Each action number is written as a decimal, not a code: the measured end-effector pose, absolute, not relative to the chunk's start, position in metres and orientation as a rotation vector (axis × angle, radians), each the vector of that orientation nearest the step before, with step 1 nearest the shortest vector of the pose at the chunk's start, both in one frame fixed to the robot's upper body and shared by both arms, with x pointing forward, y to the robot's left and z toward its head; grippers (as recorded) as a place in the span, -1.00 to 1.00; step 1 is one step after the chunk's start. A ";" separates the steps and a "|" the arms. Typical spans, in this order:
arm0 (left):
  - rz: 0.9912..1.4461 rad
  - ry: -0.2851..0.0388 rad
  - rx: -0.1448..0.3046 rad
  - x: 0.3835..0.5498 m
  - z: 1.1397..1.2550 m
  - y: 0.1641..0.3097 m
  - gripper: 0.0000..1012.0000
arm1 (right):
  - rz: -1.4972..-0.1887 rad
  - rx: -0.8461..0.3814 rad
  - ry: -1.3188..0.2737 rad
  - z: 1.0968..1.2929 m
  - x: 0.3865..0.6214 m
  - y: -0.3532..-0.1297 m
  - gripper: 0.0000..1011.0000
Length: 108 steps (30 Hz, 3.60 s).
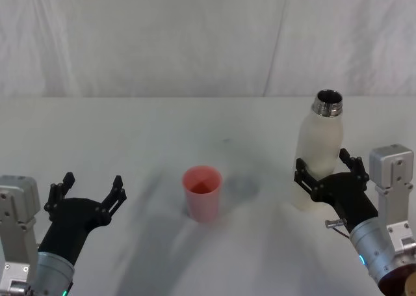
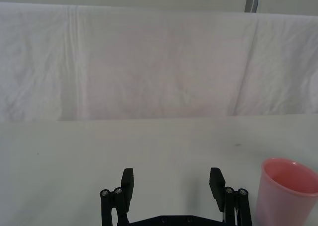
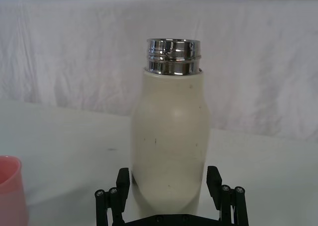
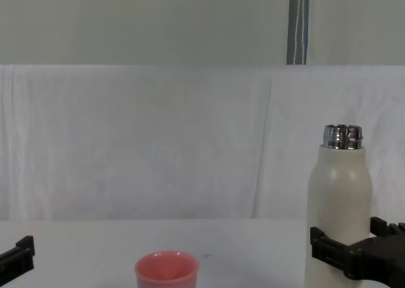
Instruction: Grasp the thermos with one hand and pour water into the cup lid.
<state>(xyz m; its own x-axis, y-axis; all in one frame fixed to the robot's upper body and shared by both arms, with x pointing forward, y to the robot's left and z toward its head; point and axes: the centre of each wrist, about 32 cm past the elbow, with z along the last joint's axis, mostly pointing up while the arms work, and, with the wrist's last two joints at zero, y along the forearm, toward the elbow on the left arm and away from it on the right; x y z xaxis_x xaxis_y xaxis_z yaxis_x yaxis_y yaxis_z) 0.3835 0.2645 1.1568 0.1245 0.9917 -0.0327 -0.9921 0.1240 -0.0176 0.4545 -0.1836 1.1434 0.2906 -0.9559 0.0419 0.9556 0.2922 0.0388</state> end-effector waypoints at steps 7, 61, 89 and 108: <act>1.446 0.014 -0.038 0.384 1.157 0.265 0.98 | -1.269 0.009 -0.060 1.144 0.457 -0.181 0.98; 1.446 0.014 -0.038 0.384 1.157 0.265 0.98 | -1.260 0.003 -0.059 1.142 0.471 -0.169 0.98; 1.446 0.014 -0.038 0.384 1.157 0.265 0.98 | -1.259 0.003 -0.063 1.141 0.471 -0.170 0.88; 1.446 0.014 -0.038 0.384 1.157 0.265 0.98 | -1.212 0.010 -0.202 1.160 0.476 -0.178 0.88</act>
